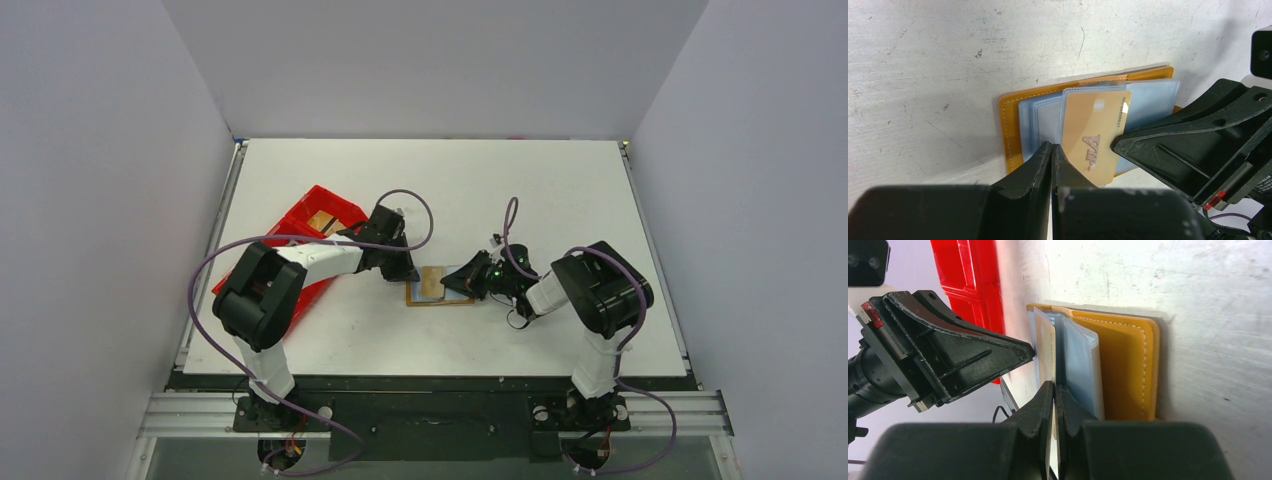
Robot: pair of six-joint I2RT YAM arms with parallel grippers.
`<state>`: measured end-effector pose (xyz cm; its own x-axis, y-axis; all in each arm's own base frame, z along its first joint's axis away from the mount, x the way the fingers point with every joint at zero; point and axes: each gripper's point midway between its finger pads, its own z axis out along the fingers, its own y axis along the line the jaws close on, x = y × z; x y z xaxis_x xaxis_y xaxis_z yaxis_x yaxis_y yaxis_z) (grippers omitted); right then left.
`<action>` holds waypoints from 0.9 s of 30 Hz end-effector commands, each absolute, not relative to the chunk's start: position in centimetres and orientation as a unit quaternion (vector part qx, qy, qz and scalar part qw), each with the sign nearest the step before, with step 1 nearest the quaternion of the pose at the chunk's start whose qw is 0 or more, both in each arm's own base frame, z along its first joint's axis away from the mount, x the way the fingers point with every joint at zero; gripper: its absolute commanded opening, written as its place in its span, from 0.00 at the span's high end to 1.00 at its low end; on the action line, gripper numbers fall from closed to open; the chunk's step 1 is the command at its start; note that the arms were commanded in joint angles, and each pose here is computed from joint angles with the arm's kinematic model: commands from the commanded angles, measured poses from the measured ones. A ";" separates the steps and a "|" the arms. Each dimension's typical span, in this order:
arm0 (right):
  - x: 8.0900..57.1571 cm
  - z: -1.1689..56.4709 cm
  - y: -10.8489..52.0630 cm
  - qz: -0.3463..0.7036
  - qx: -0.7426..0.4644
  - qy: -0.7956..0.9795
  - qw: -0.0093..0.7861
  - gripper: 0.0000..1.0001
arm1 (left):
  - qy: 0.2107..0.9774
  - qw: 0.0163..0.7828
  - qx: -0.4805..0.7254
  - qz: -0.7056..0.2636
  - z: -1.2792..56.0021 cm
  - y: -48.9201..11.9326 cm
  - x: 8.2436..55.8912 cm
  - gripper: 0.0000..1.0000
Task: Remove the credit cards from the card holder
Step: Remove the credit card from the card holder.
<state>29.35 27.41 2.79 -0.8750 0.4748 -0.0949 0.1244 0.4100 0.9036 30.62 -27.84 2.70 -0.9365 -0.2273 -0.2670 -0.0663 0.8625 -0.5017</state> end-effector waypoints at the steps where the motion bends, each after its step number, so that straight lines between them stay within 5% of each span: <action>1: 29.9 3.2 26.6 0.509 0.175 0.820 0.196 1.00 | 0.976 0.124 -0.082 -0.157 -1.4 -24.3 28.6 1.00; 27: 29.4 1.0 21.9 0.421 0.168 0.864 0.218 1.00 | 0.978 0.121 -0.081 -0.147 -1.7 -24.0 28.7 1.00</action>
